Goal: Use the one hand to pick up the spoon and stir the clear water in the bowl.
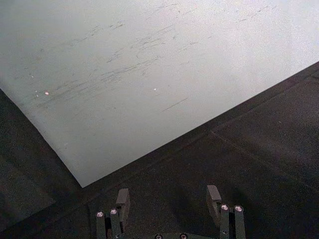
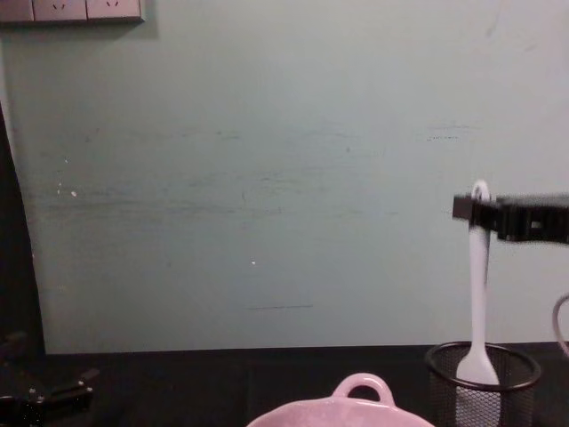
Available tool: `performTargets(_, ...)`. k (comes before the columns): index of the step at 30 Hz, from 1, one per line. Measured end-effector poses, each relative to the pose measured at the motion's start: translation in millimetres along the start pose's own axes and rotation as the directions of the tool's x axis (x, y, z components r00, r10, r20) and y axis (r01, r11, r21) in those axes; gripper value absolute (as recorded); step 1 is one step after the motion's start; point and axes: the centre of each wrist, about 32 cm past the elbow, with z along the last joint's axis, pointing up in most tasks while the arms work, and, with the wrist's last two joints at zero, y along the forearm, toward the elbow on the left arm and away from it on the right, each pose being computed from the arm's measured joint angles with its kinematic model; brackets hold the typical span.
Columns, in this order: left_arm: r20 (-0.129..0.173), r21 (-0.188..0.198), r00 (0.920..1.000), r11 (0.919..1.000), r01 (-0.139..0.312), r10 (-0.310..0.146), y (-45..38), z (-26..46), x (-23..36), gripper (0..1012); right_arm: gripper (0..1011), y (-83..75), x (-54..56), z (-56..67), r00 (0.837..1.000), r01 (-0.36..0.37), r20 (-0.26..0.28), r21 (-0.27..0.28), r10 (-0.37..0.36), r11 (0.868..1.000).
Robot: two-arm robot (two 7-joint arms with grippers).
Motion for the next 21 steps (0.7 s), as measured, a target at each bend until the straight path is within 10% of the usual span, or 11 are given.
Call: performTargets(21, 0.000, 0.000, 1.0000, 1.0000, 0.000, 0.000, 0.0, 0.0, 0.0, 1011, 108, -5.4, 12.6, -39.2, 0.958, 0.073, -0.279, -0.015, -0.074, 0.997)
